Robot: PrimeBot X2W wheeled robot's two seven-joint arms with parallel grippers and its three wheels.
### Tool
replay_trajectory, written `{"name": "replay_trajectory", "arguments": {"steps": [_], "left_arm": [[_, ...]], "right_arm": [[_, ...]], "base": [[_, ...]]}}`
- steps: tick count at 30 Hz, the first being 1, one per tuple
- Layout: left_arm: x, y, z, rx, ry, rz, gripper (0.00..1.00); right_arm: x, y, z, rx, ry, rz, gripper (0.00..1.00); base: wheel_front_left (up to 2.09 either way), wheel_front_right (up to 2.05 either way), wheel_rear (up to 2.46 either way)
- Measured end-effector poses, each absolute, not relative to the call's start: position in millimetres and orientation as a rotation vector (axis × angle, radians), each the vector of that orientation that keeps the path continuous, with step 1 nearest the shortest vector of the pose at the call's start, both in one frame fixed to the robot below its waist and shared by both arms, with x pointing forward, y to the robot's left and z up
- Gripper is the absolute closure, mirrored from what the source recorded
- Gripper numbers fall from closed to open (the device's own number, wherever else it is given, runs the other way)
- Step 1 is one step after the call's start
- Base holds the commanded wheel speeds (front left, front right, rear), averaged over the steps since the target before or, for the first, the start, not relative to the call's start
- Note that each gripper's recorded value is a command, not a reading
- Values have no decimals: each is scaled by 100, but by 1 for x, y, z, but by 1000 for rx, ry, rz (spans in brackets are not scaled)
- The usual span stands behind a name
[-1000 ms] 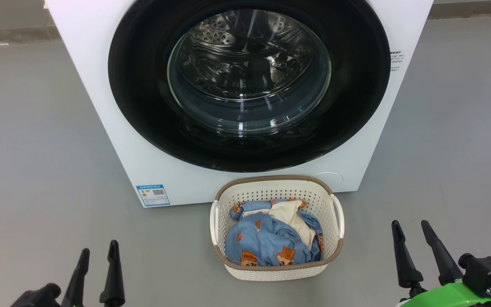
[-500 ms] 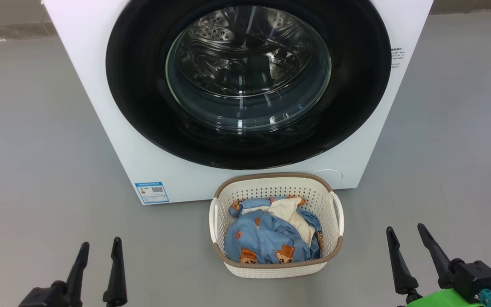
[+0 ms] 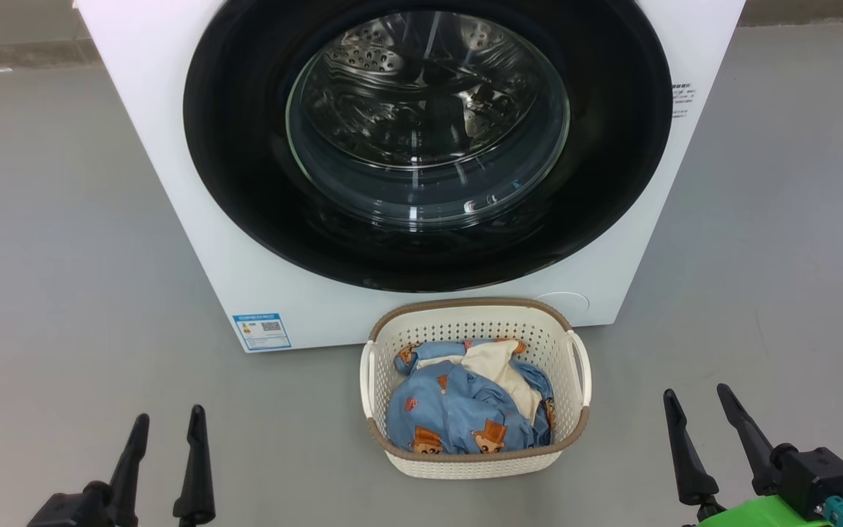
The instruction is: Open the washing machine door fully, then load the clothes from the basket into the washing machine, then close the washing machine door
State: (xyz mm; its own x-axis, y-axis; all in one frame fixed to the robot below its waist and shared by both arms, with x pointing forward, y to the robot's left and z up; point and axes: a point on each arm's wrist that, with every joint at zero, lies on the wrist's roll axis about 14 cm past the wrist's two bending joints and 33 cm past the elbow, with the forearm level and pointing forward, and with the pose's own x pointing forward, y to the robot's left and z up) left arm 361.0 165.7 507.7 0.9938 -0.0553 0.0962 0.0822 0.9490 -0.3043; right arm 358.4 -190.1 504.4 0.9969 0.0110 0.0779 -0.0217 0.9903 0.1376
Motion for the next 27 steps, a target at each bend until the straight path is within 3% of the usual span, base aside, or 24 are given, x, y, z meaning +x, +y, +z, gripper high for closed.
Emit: {"name": "replay_trajectory", "arguments": {"steps": [27], "left_arm": [[357,170,515,-302,-110,-63,0]], "right_arm": [[357,-186,510,133,-92,32,0]], "base": [[0,0,0]]}}
